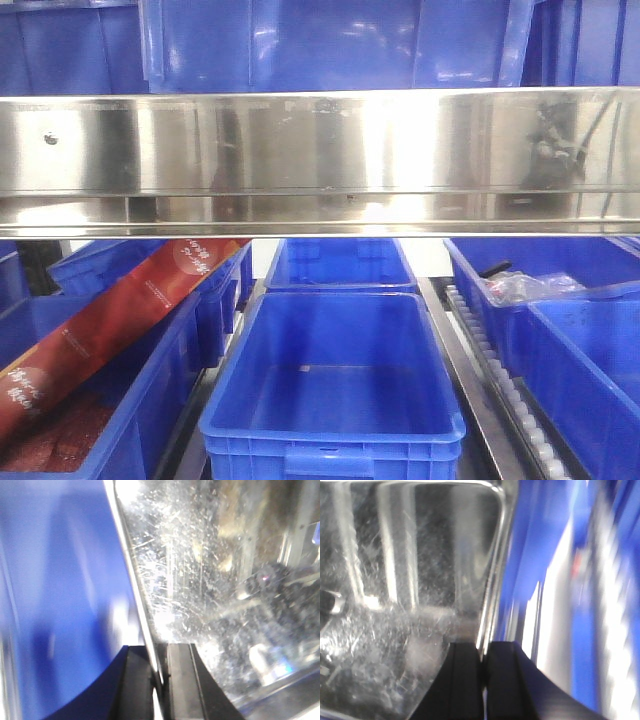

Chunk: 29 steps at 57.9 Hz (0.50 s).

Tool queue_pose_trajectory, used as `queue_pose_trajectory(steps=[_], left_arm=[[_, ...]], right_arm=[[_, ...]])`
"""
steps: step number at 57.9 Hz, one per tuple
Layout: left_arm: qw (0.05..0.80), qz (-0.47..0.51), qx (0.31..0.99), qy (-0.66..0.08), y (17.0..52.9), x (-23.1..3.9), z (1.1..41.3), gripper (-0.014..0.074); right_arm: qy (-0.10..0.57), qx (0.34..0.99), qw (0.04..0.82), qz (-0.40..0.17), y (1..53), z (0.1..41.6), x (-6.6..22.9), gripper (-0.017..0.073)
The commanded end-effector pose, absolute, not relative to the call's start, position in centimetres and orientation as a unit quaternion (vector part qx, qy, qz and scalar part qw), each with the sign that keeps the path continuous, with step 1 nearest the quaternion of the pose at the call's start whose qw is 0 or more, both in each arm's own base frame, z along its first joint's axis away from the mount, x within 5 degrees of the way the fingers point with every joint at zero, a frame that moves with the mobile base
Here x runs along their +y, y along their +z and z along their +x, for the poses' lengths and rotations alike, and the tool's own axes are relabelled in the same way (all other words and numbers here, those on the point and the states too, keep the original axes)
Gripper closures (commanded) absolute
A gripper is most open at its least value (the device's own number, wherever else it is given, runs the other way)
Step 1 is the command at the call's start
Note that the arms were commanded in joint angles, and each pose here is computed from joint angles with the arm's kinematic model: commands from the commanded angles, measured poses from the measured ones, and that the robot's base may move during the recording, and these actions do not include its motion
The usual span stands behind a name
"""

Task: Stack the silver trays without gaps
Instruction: 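Hold the tray in both grippers while the base drives away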

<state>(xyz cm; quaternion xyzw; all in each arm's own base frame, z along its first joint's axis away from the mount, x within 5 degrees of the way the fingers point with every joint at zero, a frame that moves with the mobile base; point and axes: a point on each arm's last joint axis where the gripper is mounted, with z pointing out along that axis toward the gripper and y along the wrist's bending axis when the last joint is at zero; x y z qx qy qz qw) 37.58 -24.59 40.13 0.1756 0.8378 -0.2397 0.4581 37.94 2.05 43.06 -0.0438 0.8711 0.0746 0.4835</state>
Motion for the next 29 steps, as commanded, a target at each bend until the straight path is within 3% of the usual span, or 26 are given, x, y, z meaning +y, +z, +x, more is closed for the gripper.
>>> queue_pose_trajectory(steps=[1, 15, 29], left_arm=[[0.527, 0.169, 0.79, -0.264, 43.2, -24.5, 36.9, 0.0613], [0.631, 0.157, 0.715, -0.257, 45.8, -24.0, 37.3, 0.0613], [0.693, 0.145, 0.656, -0.261, 47.3, -23.8, 37.4, 0.0613]], right_arm=[[0.08, 0.83, 0.55, -0.045, 45.8, 37.5, 2.3, 0.0638], [0.089, 0.781, 0.618, -0.024, 47.5, 37.9, 2.2, 0.0638], [0.086, 0.767, 0.636, -0.019, 47.9, 38.0, 2.0, 0.0638]])
